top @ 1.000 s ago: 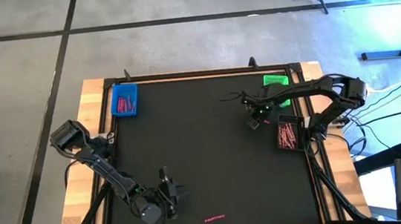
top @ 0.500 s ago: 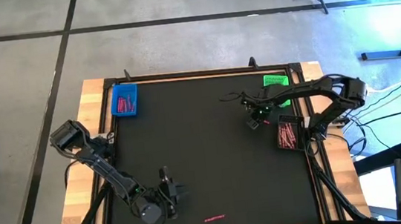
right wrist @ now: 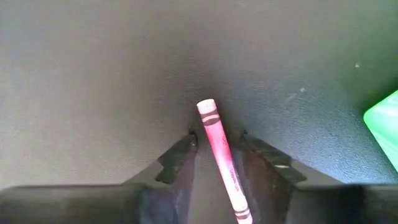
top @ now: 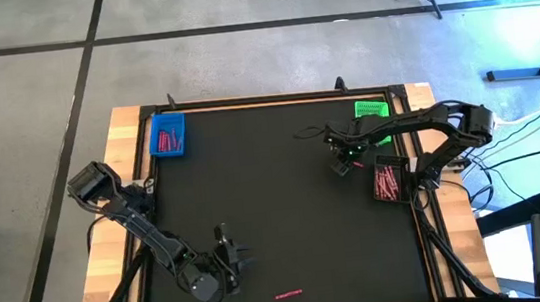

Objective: Sort crayons
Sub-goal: Put the red crayon into the blue bin

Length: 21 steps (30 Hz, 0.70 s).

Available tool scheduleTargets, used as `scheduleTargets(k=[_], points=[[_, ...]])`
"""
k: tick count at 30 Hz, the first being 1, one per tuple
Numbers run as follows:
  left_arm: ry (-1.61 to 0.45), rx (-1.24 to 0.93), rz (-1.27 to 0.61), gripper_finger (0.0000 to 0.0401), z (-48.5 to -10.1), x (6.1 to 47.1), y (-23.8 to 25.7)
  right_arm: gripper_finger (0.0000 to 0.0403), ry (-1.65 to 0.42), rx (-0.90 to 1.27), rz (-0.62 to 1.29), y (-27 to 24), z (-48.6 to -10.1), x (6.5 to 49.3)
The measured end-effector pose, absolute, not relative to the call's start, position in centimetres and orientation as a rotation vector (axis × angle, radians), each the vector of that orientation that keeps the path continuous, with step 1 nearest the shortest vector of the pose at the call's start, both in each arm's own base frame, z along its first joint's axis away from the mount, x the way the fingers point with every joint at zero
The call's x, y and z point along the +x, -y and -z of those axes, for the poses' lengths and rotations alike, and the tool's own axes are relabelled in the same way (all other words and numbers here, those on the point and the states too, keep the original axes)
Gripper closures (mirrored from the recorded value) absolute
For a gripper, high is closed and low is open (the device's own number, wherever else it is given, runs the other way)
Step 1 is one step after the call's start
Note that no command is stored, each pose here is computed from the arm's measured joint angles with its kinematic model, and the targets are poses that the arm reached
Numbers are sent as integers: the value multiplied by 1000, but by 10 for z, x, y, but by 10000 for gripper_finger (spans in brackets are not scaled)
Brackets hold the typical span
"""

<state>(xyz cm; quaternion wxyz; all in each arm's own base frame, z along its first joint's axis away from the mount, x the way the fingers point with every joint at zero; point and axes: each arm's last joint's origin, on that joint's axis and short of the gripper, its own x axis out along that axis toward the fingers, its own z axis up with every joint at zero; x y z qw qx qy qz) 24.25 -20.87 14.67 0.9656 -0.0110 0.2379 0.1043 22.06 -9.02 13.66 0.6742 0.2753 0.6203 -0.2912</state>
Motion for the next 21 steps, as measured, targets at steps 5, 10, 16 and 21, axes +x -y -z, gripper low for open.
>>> scheduleTargets(k=[5,10,16,21], points=[[-481,-22,-211,290,-147,242,209,318,-1390,601,625,90,-137,222],[-481,-22,-211,290,-147,242,209,367,-1393,548,621,91,-137,222],[-481,-22,-212,290,-147,243,208,396,-1389,510,597,91,-140,221],[-480,1,-212,290,-147,243,208,384,-1331,474,550,78,-154,222]])
